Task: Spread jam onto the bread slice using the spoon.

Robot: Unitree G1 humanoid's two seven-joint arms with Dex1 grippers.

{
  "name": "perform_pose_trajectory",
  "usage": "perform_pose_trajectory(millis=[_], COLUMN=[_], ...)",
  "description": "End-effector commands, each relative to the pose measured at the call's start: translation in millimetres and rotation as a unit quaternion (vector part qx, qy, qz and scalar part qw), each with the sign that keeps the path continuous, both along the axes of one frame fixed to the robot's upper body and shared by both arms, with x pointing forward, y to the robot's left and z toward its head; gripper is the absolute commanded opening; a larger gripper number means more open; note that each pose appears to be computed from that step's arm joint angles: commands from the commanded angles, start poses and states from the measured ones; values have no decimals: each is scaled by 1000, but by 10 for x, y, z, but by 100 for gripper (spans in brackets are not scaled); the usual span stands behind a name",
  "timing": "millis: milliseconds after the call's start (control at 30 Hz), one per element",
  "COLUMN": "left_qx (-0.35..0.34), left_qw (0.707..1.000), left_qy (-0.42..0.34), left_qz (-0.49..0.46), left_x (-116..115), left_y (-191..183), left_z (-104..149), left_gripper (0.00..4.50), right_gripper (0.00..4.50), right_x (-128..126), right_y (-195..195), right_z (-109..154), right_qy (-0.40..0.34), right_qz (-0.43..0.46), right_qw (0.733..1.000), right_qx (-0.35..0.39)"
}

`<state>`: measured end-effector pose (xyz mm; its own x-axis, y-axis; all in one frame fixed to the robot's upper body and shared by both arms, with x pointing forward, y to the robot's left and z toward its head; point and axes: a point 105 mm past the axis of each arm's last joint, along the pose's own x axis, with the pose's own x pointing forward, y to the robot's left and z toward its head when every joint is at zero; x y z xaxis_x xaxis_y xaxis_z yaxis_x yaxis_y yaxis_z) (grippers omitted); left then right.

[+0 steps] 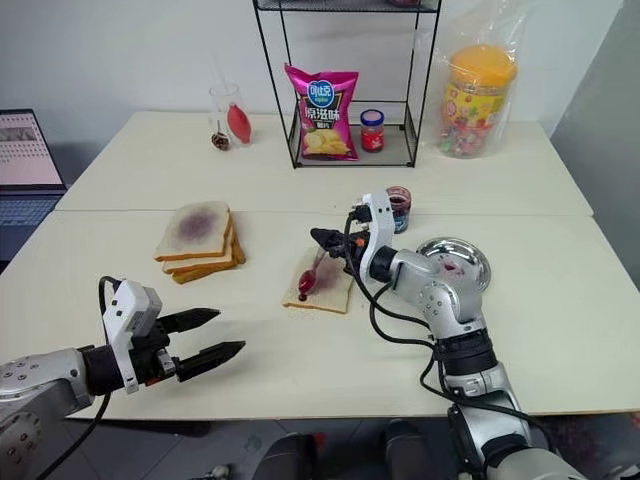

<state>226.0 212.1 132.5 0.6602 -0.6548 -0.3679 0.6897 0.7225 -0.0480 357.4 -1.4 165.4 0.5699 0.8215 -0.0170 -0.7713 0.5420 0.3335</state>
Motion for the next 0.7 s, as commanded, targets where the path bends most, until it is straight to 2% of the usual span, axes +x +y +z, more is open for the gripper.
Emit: perform_pose_trajectory(millis=[33,333,500,633,700], left_qx=[-4,0,0,2,3], left_qw=[999,999,998,998,998], left_qy=[-30,-45,-48,-48,-48], left_qz=[-11,-23,-28,-31,-33], left_x=[48,201,251,263,267], left_y=[-84,-86,-77,-73,-72], left_z=[104,183,209,212,214], left_gripper=[450,450,450,450,450], right_gripper=[2,2,2,2,2], right_x=[69,354,408,373,327], right_y=[-24,-262,-342,-330,-288], right_z=[120,244,368,488,532], right_qy=[-81,-158,-172,-162,-109], right_qz=[-5,-70,-80,-76,-64], right_qw=[997,983,980,983,992], right_qx=[-20,-60,-56,-28,23])
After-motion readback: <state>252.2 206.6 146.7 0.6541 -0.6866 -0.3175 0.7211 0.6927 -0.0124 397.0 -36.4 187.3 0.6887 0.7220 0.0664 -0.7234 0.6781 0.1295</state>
